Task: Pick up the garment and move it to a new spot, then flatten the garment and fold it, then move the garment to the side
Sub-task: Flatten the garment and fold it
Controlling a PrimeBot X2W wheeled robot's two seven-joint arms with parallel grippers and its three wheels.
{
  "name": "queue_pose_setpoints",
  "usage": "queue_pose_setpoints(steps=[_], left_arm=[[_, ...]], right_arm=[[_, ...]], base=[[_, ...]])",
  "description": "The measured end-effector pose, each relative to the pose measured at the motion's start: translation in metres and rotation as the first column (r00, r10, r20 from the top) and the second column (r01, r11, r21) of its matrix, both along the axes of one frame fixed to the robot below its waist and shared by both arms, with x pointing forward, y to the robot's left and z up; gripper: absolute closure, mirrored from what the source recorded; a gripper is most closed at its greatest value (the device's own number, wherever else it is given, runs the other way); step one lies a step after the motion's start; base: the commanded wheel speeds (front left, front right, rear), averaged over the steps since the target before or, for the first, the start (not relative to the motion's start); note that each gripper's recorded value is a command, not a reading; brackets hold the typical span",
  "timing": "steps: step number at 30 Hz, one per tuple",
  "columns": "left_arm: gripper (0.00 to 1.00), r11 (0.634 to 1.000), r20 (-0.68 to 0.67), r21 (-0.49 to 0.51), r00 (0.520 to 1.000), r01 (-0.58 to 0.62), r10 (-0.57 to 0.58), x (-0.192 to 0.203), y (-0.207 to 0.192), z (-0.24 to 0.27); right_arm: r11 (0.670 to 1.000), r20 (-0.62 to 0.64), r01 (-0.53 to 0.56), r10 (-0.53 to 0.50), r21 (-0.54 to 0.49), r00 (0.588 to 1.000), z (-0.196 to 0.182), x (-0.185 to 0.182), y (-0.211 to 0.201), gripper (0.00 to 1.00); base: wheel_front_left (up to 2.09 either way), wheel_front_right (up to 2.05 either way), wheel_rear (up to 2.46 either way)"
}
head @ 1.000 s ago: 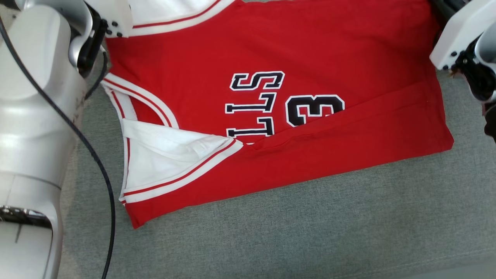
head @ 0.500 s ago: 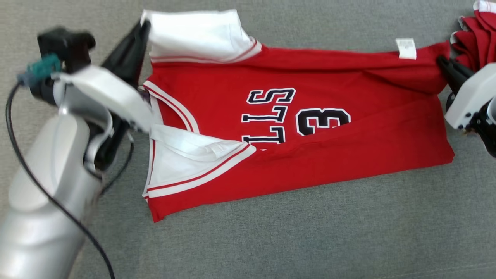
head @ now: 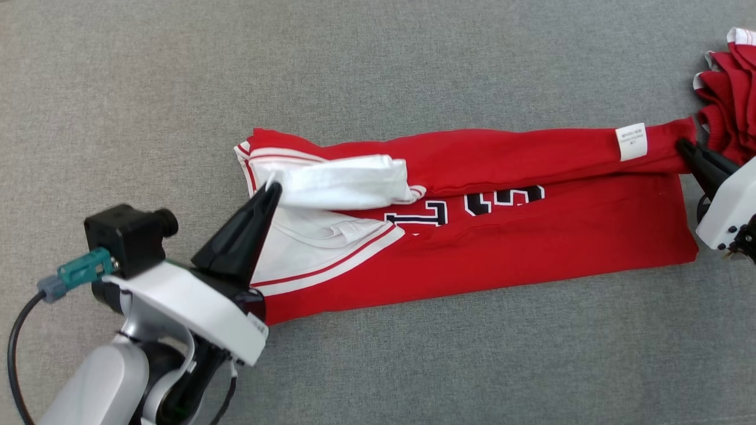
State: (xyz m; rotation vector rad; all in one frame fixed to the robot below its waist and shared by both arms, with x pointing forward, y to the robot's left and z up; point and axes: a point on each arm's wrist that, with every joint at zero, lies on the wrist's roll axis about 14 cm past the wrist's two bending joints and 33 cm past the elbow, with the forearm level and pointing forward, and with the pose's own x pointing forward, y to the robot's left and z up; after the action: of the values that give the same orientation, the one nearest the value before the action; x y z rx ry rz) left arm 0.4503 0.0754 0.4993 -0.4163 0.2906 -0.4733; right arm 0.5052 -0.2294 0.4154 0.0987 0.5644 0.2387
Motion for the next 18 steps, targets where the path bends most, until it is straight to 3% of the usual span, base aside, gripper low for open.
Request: queue_pose_setpoints(steps=[14, 16, 17, 18], left_arm=[[1.00, 0.999, -0.227, 0.000, 0.973, -0.048, 0.046, -0.039, 0.011, -0.052], [1.00, 0.998, -0.249, 0.004, 0.966, -0.069, 0.068, -0.039, 0.013, -0.063], [1.00, 0.998, -0.262, 0.004, 0.963, -0.068, 0.067, -0.040, 0.012, -0.068], [1.00, 0.998, -0.272, 0.006, 0.960, -0.063, 0.062, -0.041, 0.010, -0.073]], right_arm=[[1.000, -0.093, 0.025, -0.026, -0.011, 0.995, -0.032, -0.027, -0.006, 1.00], [1.000, -0.101, 0.031, -0.031, -0.005, 0.994, -0.036, -0.029, -0.004, 0.59], [0.999, -0.102, 0.032, -0.032, -0.002, 0.994, -0.036, -0.029, -0.003, 0.44], [0.999, -0.099, 0.035, -0.035, -0.003, 0.994, -0.036, -0.029, -0.003, 0.00]], base=[[0.00, 0.00, 0.00], [0.00, 0.00, 0.00], [0.00, 0.00, 0.00], [0.00, 0.00, 0.00]])
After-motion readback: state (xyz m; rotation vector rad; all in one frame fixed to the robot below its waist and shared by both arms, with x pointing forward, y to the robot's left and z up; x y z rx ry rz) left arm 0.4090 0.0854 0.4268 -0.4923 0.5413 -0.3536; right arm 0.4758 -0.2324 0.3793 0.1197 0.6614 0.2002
